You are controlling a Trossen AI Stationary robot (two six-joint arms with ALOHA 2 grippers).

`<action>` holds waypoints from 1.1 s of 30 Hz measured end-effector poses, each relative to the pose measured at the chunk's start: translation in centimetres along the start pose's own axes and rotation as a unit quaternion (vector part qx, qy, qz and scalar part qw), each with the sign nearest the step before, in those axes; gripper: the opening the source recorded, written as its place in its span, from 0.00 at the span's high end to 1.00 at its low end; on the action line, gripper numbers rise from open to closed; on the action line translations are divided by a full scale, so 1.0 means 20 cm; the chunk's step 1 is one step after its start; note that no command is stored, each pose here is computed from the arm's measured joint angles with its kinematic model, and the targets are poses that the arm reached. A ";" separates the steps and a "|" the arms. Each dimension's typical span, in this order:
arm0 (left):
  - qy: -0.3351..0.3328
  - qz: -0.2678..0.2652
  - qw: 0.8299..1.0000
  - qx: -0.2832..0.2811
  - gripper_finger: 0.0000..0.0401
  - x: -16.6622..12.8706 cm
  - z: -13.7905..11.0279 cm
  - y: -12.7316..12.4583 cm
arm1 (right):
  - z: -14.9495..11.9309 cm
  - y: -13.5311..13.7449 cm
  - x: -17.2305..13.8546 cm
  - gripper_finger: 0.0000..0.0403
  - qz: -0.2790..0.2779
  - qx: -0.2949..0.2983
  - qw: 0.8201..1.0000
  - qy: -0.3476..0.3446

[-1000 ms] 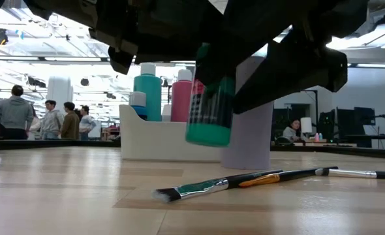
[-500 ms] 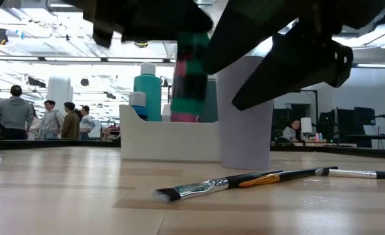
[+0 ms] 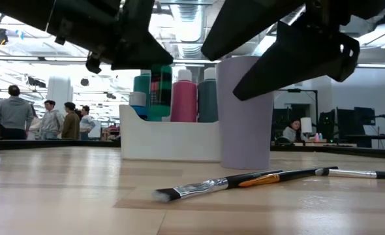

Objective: Pick & Place Paint Supplies
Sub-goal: Put the green paint bottle into the white bin

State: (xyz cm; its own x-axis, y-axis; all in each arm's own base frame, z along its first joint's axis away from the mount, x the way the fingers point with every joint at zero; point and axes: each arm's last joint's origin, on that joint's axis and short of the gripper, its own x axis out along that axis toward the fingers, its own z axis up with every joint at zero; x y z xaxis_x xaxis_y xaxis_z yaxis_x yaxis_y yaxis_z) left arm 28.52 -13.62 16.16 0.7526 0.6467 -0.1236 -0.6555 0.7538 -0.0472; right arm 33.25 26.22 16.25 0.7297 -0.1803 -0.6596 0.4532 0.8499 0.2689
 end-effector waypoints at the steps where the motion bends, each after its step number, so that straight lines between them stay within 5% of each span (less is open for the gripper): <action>1: 0.002 -0.002 1.000 0.003 0.79 0.01 0.00 0.00 | 0.00 0.00 0.00 0.38 -0.001 -0.003 1.000 -0.002; 13: 0.012 0.006 1.000 0.024 0.79 0.09 -0.14 -0.01 | 0.00 0.00 0.00 0.38 -0.001 -0.006 1.000 -0.010; 33: 0.015 -0.010 1.000 0.018 0.78 0.10 -0.17 -0.02 | 0.00 0.00 0.00 0.38 -0.002 -0.019 1.000 -0.011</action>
State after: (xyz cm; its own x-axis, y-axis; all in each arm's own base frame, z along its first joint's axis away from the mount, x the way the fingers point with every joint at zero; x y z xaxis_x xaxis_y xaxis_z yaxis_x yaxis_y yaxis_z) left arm 30.14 -13.00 12.62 0.7625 0.6285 -0.1533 -0.6377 0.7702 -0.0140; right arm 33.23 26.27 16.31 0.7384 -0.1948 -0.6456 0.4372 0.8672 0.2383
